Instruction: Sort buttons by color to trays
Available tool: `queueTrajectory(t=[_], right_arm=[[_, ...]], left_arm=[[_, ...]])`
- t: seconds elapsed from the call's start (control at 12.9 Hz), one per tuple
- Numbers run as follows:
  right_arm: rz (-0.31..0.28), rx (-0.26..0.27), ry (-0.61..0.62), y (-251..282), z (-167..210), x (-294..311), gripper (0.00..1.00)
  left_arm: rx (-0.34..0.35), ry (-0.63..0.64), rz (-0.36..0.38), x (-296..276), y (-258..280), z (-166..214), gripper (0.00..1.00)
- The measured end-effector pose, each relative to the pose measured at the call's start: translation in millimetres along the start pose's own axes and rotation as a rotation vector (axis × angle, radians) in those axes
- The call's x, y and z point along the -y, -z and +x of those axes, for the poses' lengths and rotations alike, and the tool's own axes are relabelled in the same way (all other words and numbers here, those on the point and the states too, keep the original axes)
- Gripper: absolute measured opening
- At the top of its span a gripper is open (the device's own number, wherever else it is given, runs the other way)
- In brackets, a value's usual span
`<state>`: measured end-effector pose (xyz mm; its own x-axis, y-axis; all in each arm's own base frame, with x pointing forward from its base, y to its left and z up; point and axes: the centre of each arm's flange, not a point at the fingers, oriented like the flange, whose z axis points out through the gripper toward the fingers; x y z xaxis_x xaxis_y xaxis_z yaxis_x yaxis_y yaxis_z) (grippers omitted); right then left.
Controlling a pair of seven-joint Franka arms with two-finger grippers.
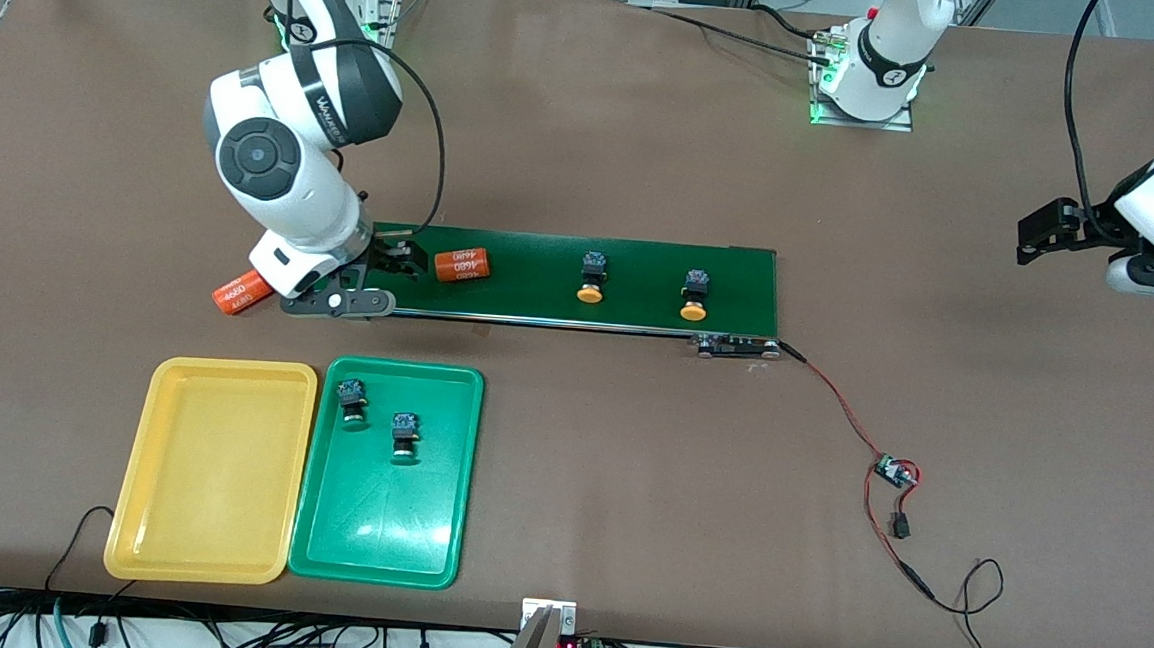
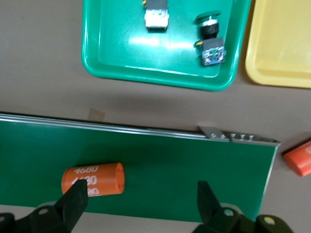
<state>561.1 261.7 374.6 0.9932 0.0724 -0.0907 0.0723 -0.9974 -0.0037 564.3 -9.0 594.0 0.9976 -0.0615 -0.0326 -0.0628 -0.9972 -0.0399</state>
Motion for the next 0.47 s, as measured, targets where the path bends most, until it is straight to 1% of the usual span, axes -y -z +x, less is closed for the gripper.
queueTrajectory(t=[0.23,0.47], right_arm=[[0.024,0.012,-0.053,0.5,-14.0,20.4,1.00],[0.060,-0.028,-0.100,1.5,-31.8,58.4,1.00]], left_arm=[[-0.005,0.013,-0.005,5.9,2.2,-1.5,1.00],[-0.005,0.011,-0.005,4.7,2.4,-1.4,1.00]])
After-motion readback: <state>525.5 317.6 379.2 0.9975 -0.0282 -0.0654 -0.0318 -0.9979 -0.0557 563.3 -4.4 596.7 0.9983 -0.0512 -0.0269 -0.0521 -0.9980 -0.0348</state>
